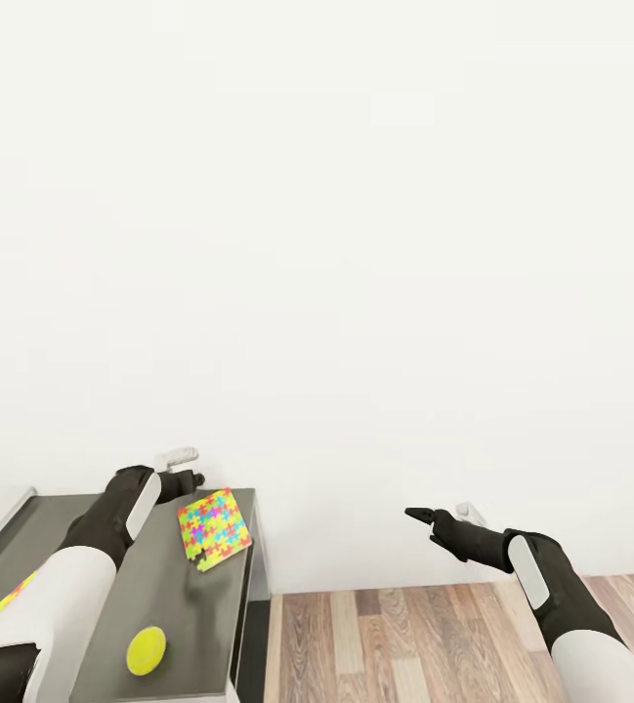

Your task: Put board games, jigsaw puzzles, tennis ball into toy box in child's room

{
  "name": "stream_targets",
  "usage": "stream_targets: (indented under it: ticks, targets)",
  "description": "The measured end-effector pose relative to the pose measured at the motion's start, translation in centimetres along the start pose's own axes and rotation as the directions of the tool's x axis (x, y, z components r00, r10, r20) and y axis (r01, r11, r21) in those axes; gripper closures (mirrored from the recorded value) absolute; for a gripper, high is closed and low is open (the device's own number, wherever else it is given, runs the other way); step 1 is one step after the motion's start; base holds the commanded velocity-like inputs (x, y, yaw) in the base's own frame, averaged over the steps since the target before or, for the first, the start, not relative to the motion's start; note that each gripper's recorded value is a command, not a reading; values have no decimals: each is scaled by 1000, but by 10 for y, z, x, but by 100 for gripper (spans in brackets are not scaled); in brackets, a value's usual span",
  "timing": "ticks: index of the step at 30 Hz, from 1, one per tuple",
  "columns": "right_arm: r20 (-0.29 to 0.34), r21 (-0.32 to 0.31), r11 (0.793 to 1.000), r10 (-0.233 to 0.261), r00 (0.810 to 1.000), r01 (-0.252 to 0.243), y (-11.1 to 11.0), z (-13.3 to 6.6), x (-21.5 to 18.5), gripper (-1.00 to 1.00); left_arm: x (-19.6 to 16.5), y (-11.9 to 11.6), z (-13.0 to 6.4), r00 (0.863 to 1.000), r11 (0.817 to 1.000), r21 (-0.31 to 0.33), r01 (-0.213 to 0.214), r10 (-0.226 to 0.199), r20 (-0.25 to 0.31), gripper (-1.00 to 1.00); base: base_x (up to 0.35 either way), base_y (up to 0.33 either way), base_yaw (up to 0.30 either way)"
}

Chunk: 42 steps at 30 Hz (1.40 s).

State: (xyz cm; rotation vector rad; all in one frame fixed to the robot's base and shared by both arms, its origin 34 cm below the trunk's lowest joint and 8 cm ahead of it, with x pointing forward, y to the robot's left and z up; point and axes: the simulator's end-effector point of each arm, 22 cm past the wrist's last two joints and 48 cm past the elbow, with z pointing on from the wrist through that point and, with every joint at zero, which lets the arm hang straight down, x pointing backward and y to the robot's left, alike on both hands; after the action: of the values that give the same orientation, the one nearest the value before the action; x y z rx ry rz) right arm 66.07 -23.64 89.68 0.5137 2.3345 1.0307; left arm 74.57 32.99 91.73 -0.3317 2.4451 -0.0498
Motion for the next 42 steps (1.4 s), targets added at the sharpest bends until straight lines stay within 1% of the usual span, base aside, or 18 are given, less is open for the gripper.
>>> stream_targets:
  ticks: [10,17,26,42]
  targets:
    - [-1,-1,1000,0,1000,0,0,0,0,-100,0,0,0,1000,1000,0,0,0,-1,-100,24,0,2]
    - [-4,2,1000,3,1000,-3,-2,2,2,-100,3,1,3,1000,1000,-1,0,0,-6,-100,24,-7,81]
    - [-10,8,1000,9,1000,-9,-7,4,4,-100,8,1,7,1000,1000,-3,-1,1,-18,-100,153,-114,95]
    - [-17,12,1000,14,1000,-14,-11,6,7,-100,12,1,11,1000,1000,-5,-1,1,-26,-100,55,-51,7]
